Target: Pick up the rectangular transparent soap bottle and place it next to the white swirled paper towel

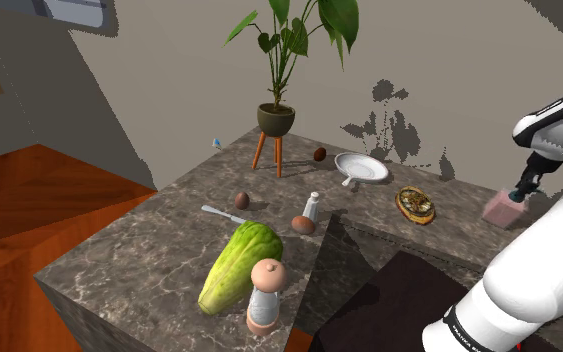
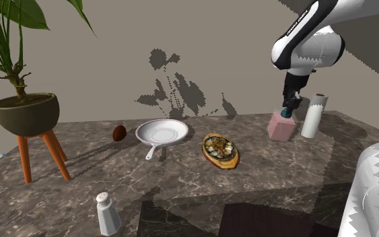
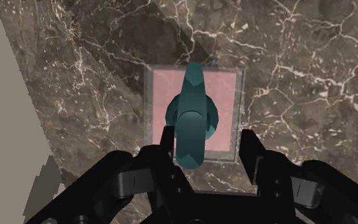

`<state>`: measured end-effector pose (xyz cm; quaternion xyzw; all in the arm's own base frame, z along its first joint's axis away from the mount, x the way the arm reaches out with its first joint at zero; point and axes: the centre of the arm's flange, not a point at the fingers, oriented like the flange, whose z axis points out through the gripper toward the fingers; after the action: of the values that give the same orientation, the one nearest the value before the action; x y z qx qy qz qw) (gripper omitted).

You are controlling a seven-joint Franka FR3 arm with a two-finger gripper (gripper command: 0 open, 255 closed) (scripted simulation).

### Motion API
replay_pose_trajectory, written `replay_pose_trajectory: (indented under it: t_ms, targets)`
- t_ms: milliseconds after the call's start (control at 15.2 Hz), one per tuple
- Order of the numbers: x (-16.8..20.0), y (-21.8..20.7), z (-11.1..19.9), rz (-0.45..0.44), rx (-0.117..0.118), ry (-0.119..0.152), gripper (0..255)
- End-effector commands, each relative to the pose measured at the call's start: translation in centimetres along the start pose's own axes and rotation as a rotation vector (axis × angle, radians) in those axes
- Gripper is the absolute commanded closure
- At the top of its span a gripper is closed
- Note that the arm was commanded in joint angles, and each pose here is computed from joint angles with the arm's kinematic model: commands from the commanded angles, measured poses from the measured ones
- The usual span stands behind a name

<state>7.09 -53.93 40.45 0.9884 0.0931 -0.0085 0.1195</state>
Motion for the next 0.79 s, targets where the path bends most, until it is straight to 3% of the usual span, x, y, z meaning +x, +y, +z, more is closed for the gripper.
replay_pose_trajectory:
  t_ms: [0,264,528,726]
  targets:
    - [0.0,-0.4,0.5,0.002,0.015,-0.003,0]
    - [-0.1,-0.3,0.3,0.002,0.014,-0.003,0]
    - [-0.1,-0.2,-4.7,0.002,0.014,-0.003,0]
    - [-0.1,-0.2,-4.7,0.002,0.014,-0.003,0]
